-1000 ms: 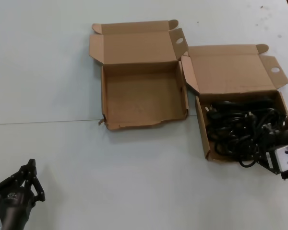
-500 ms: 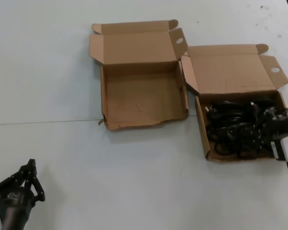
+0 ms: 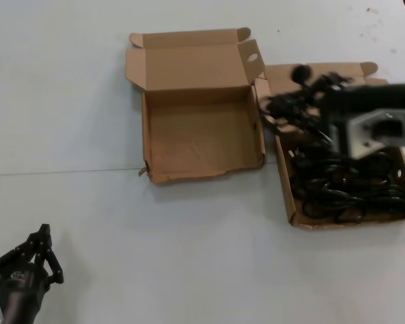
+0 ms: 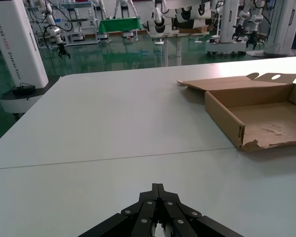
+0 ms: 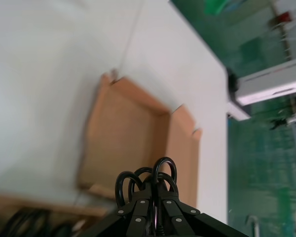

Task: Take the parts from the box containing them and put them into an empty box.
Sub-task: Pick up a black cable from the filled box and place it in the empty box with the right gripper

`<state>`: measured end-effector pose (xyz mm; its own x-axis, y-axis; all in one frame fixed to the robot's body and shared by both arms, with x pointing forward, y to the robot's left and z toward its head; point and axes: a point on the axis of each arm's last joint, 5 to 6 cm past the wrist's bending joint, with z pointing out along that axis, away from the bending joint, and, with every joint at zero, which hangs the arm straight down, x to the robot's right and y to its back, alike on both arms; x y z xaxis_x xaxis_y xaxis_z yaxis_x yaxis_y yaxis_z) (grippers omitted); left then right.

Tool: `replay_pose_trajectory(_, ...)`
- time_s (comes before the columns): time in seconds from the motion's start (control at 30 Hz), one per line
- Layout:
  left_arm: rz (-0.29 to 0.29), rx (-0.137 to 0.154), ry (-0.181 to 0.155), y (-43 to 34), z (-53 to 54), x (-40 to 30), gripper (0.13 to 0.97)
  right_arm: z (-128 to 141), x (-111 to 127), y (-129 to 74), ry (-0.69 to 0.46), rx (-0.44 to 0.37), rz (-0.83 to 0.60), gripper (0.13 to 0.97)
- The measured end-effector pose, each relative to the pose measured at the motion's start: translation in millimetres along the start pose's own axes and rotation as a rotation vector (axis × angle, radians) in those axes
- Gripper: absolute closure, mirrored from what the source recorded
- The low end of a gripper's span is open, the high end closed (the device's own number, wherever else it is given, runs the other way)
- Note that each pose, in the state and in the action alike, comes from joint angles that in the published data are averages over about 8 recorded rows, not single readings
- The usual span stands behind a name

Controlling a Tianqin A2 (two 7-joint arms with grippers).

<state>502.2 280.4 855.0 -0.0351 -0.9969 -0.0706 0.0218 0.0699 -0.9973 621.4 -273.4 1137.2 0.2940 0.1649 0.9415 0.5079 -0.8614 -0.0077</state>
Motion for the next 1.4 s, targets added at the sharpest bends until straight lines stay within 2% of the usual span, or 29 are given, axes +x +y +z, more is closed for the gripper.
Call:
replay_pose_trajectory(0.23,0.0,0.0,0.0,0.0,0.0,0.0,0.941,37.3,21.3,-24.0,0.099,0.064,0.055,0.936)
replay_pose_trajectory(0.4,0.0,0.0,0.0,0.0,0.0,0.0,0.941,69.5,28.2,-34.1,0.151,0.08,0.118,0.936)
replay_pose_trajectory(0.8,0.0,0.0,0.0,0.0,0.0,0.0,0.941,139.4,12.7,-40.1,0.145,0.108,0.318,0.936)
replay_pose_trajectory(1.03,0.0,0.0,0.0,0.0,0.0,0.0,0.941,158.3,3.6,-39.0,0.135,0.099,0.381,0.936)
replay_pose_trajectory(1.4,0.0,0.0,0.0,0.0,0.0,0.0,0.941,166.2,-1.4,-38.1,0.144,0.09,0.416,0.927)
